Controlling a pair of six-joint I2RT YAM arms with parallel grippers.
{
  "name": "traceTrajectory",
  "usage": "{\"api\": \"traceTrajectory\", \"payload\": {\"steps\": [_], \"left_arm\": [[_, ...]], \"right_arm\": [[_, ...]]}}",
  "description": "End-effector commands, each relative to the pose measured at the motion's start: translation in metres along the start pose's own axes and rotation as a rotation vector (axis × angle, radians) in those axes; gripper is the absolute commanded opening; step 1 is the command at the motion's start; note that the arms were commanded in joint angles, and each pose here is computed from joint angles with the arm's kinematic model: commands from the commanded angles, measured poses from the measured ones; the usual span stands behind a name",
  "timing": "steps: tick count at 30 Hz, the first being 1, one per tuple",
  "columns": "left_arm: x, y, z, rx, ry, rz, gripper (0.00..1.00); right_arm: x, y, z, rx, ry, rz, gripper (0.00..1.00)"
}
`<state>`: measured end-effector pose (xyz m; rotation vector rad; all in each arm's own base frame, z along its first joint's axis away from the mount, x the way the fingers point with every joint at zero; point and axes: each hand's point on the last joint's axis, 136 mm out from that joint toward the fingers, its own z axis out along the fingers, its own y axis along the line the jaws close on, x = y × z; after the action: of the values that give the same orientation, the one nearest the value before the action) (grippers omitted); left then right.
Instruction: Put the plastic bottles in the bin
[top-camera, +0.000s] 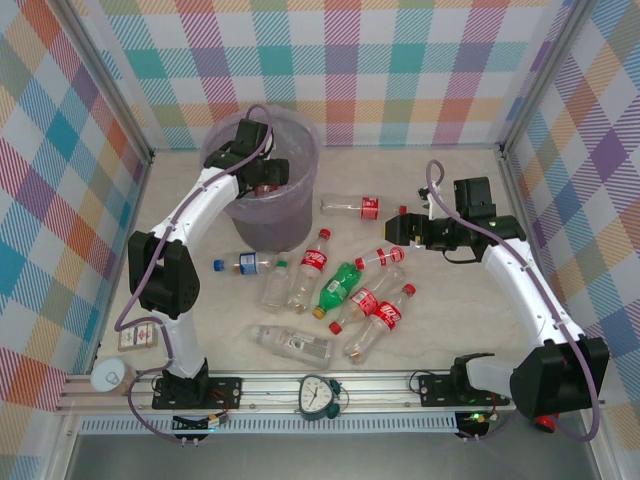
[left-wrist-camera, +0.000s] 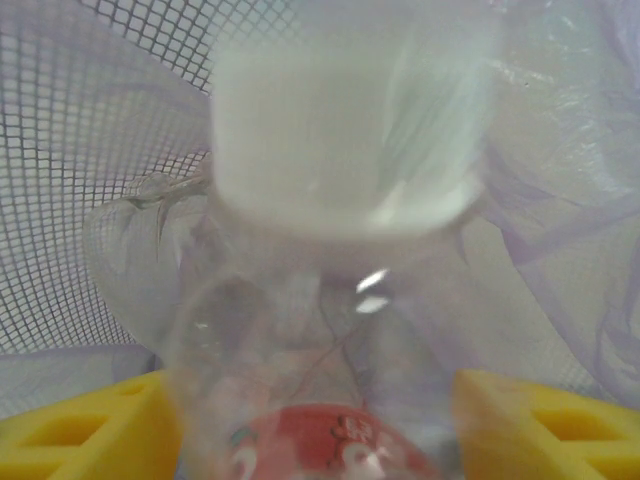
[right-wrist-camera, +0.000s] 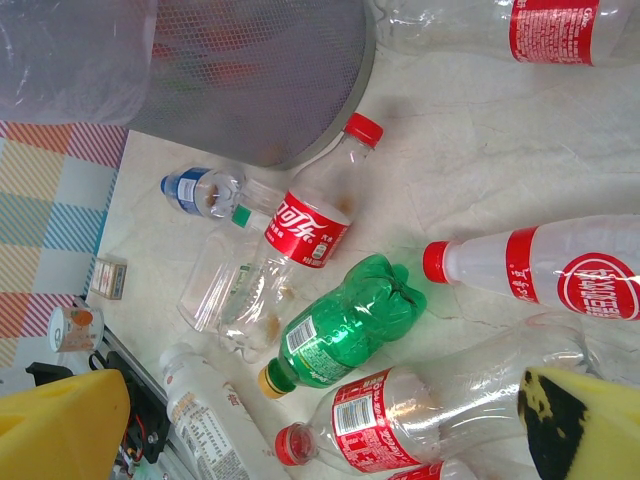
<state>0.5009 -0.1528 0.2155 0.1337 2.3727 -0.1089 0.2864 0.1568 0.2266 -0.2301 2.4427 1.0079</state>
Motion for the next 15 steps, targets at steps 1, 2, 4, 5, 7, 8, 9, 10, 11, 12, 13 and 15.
{"api": "traceTrajectory", "payload": {"steps": [1,2,4,5,7,8,9,10,11,12,13,15], "left_arm": [[-0.019,-0.006,-0.022,0.027,-0.054,0.003,0.72],[-0.021,-0.007,-0.024,0.029,-0.058,0.002,0.73],[-0.023,-0.007,-0.027,0.031,-0.064,0.000,0.74],[-0.025,-0.007,-0.028,0.031,-0.066,-0.001,0.74],[-0.029,-0.007,-0.033,0.035,-0.074,-0.003,0.75],[-0.031,-0.007,-0.036,0.036,-0.080,-0.006,0.76],[-0.034,-0.008,-0.040,0.042,-0.087,-0.010,0.77],[-0.038,-0.009,-0.044,0.046,-0.098,-0.014,0.79],[-0.041,-0.010,-0.049,0.053,-0.110,-0.018,0.81],[-0.045,-0.011,-0.054,0.061,-0.123,-0.024,0.82],[-0.049,-0.012,-0.059,0.069,-0.134,-0.028,0.84],[-0.056,-0.013,-0.071,0.085,-0.159,-0.040,0.86]], "right_arm": [[-0.001,0.001,-0.003,0.002,-0.012,-0.012,0.99],[-0.002,0.000,-0.003,0.004,-0.013,-0.011,0.99],[-0.002,0.001,-0.002,0.002,-0.010,-0.011,0.99],[-0.001,0.001,-0.002,0.000,-0.010,-0.011,0.99],[-0.001,0.001,-0.002,0.000,-0.006,-0.010,0.99],[-0.002,0.001,-0.002,0.000,-0.006,-0.010,0.99],[-0.002,0.000,-0.002,0.002,-0.007,-0.010,0.99],[-0.003,0.000,-0.003,0.007,-0.009,-0.013,0.99],[-0.004,-0.001,-0.003,0.019,-0.011,-0.014,0.99],[-0.006,-0.003,-0.005,0.035,-0.017,-0.016,0.99],[-0.008,-0.005,-0.006,0.052,-0.022,-0.013,0.99],[-0.012,-0.012,-0.009,0.104,-0.036,0.007,0.99]]}}
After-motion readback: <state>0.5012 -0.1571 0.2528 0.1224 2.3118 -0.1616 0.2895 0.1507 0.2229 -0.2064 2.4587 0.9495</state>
